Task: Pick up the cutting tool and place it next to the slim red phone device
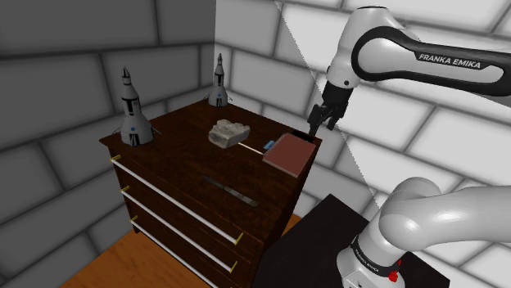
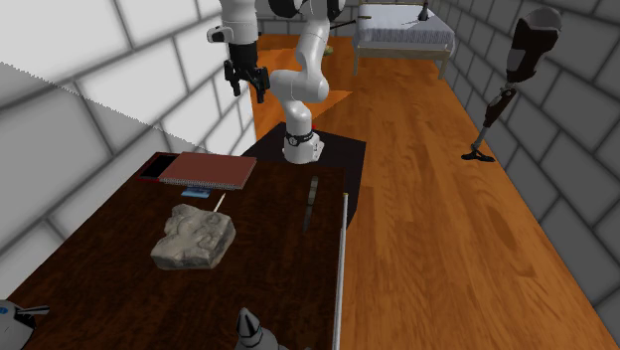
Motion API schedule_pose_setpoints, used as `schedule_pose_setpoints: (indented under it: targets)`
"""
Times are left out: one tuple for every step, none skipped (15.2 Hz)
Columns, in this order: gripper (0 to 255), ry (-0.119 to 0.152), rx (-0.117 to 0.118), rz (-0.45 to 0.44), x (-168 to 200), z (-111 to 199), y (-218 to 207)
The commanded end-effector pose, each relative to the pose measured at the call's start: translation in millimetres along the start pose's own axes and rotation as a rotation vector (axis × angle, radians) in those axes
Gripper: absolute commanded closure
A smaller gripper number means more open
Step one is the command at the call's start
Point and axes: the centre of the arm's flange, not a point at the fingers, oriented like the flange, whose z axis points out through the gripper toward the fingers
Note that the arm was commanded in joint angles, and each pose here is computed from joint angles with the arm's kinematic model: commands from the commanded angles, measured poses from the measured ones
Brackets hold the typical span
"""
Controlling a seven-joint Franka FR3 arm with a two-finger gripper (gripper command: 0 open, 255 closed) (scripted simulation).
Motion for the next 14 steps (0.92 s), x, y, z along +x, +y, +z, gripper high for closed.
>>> schedule_pose_setpoints:
  targets:
    - [0, 0.0, 0.0, 0.0, 0.0, 0.0, 0.0]
    - [0, -0.001, 0.001, -0.016, 5.7, 6.7, -9.7]
    - [0, -0.002, 0.002, -0.031, 11.3, 13.4, -19.6]
    - [0, -0.004, 0.003, -0.047, 16.7, 20.1, -29.5]
    - [0, -0.005, 0.005, -0.063, 22.0, 26.8, -39.6]
    - [0, -0.006, 0.006, -0.078, 27.0, 33.5, -49.7]
    - [0, -0.007, 0.007, -0.094, 32.0, 40.2, -59.9]
    - [0, -0.009, 0.008, -0.11, 36.7, 46.9, -70.2]
    - [0, -0.01, 0.009, -0.125, 41.3, 53.6, -80.5]
    - [0, -0.011, 0.01, -0.141, 45.7, 60.2, -91.0]
    - [0, -0.012, 0.011, -0.157, 49.9, 66.9, -101.5]
    - [0, -0.013, 0.012, -0.172, 54.0, 73.6, -112.1]
    - [0, -0.015, 0.014, -0.188, 57.8, 80.2, -122.8]
    - [0, -0.016, 0.015, -0.204, 61.5, 86.9, -133.5]
